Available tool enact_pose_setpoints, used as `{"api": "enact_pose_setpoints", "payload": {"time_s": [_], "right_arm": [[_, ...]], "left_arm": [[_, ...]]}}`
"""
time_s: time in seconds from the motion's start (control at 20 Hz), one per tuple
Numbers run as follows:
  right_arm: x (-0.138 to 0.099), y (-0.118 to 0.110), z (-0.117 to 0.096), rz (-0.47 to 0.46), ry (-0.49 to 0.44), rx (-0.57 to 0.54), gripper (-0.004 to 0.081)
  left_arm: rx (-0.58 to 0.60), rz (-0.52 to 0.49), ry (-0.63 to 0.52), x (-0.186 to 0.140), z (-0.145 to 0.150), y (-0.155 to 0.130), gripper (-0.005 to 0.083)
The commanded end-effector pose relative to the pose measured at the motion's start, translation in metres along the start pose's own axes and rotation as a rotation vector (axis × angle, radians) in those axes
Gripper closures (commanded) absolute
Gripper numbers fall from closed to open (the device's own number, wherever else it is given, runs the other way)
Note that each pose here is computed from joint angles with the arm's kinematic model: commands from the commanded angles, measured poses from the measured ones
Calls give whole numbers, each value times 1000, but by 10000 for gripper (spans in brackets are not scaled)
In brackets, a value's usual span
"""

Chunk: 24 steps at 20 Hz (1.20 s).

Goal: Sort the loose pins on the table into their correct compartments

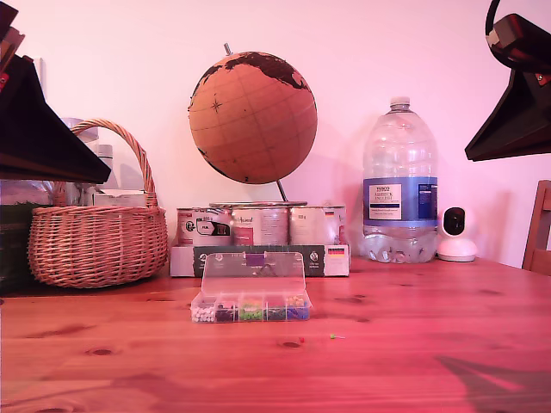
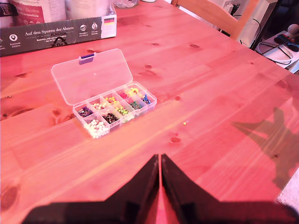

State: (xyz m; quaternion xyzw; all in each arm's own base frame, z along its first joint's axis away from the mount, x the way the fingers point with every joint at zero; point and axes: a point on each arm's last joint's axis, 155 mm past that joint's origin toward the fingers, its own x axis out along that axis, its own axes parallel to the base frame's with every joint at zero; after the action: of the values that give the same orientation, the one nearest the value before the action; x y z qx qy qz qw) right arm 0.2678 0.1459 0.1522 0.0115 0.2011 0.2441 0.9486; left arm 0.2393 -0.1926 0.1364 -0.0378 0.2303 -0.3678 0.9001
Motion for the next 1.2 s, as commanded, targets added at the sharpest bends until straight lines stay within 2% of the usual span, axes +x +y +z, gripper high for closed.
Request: {"api": "enact_pose_setpoints", "payload": {"time_s": [0.0, 0.35, 0.45, 0.55, 0.75, 0.8, 0.85, 0.9, 0.95, 1.0, 1.1, 1.15], "right_arm": [[-3, 5, -48, 25, 187, 10, 781], [-2, 7, -44, 39, 174, -5, 781], [-4, 23, -40, 122, 175, -3, 781], [-7, 36, -39, 188, 201, -69, 781], [-5, 43, -45, 237, 305, -263, 781], [-3, 44, -42, 240, 305, -272, 781], [2, 46, -29, 236, 263, -267, 781], [2, 48, -16, 235, 236, -208, 781], [2, 52, -5, 250, 205, -209, 781], [3, 53, 2, 256, 185, -265, 781], [4, 62, -8, 324, 255, -362, 781], [6, 62, -16, 340, 311, -377, 781]], "left_arm": [[-31, -45, 91, -1, -19, -8, 795], [-31, -74, 95, -2, -19, -14, 795], [-23, -128, 106, -2, -22, -27, 795], [7, -187, 130, -3, -28, -43, 795], [88, -266, 181, -5, -43, -69, 795], [106, -281, 185, -5, -45, -74, 795], [116, -292, 185, -6, -45, -78, 795], [127, -297, 182, -6, -45, -79, 795], [127, -298, 181, -6, -45, -79, 795], [127, -298, 180, -6, -45, -79, 795], [127, -298, 180, -6, -45, -79, 795], [127, -298, 179, -6, -44, -79, 795]]}}
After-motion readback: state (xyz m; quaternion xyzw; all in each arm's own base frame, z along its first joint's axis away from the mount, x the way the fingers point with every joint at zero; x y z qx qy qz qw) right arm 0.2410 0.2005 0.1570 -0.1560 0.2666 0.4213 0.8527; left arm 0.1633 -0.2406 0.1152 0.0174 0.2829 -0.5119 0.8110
